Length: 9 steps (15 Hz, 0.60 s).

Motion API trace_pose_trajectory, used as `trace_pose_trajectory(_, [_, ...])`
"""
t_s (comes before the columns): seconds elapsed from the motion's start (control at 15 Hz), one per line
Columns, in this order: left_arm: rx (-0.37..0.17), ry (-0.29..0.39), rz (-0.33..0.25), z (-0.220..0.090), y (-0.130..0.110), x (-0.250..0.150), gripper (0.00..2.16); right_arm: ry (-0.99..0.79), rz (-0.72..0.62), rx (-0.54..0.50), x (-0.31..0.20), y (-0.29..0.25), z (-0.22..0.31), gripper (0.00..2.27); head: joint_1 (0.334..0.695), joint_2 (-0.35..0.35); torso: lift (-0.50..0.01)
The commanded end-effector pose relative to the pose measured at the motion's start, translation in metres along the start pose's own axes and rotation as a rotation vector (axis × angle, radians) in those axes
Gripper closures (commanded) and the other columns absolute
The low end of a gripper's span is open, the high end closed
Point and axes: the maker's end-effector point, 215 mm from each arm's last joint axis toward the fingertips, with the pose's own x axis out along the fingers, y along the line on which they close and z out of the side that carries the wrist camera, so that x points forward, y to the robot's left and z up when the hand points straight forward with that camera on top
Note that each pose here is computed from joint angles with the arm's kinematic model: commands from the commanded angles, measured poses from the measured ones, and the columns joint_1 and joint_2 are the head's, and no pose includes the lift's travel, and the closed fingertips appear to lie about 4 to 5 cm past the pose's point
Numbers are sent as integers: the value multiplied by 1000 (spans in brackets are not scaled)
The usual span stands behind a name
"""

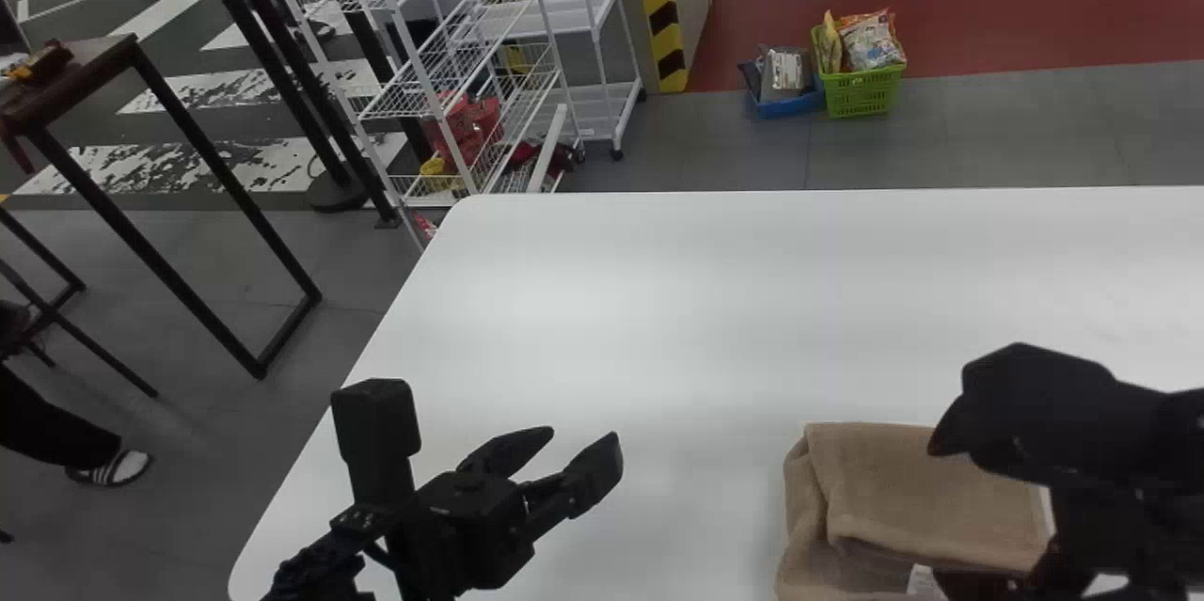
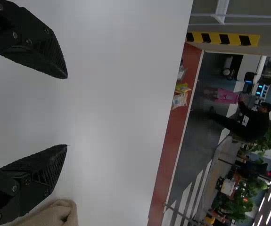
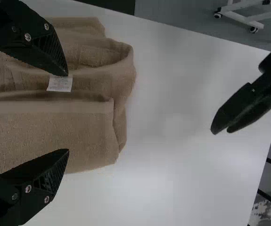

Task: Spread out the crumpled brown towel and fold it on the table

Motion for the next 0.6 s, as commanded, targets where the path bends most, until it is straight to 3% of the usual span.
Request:
trace_pose_trajectory(0.0, [-9,7,1,-4,1,2,370,27,11,15,2,-2,-15,302,695,329,-127])
trace_pose_trajectory(0.53, [-16,10,-1,-7,6,3,370,77,79,23,28,19,-36,410,695,310,-127])
